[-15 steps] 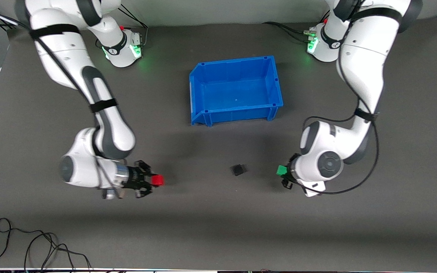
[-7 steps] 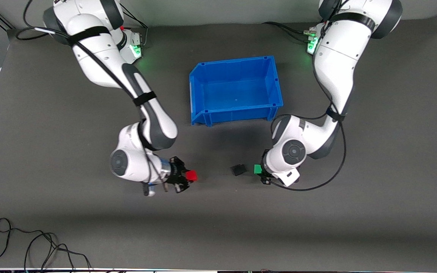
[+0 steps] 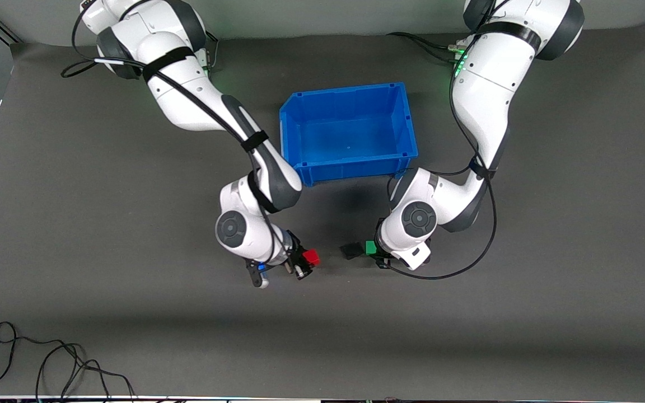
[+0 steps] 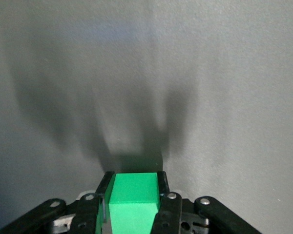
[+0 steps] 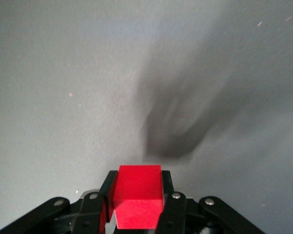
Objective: Attach green and red cubes to black cube
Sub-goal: 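Carry the green cube and red cube toward the black cube with both grippers, then press the red and green cubes against the black cube with both grippers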
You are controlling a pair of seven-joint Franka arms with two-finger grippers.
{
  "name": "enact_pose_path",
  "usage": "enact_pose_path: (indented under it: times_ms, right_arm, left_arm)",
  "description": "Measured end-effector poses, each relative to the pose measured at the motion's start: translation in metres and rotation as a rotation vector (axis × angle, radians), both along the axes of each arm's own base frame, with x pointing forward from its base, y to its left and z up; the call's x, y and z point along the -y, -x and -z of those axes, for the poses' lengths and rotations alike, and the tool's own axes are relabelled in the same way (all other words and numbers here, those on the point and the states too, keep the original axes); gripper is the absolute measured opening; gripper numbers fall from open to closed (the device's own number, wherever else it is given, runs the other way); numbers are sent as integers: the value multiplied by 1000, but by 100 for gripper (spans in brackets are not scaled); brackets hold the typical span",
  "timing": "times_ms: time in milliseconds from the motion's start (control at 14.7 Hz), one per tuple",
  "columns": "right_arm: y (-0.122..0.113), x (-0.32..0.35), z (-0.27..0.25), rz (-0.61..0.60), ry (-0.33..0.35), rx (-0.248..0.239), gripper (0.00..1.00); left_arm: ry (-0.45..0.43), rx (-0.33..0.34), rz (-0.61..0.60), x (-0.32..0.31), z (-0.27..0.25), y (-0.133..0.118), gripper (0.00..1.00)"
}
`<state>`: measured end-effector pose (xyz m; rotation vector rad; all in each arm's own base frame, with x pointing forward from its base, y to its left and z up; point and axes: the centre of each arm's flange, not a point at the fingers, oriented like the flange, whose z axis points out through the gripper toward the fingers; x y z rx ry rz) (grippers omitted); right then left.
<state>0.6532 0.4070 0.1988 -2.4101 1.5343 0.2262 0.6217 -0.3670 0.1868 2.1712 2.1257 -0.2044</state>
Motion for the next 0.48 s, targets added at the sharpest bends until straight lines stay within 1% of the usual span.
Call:
enact_pose_path:
  times_ms: [204,475]
  right_arm:
    - [9,-15,8,-20,3,9,40]
    - [18,-29,15,-28,3,18,40]
  left_arm:
    - [11,19,-5,11,1,3,37]
    - [11,19,-1,17,2,6,37]
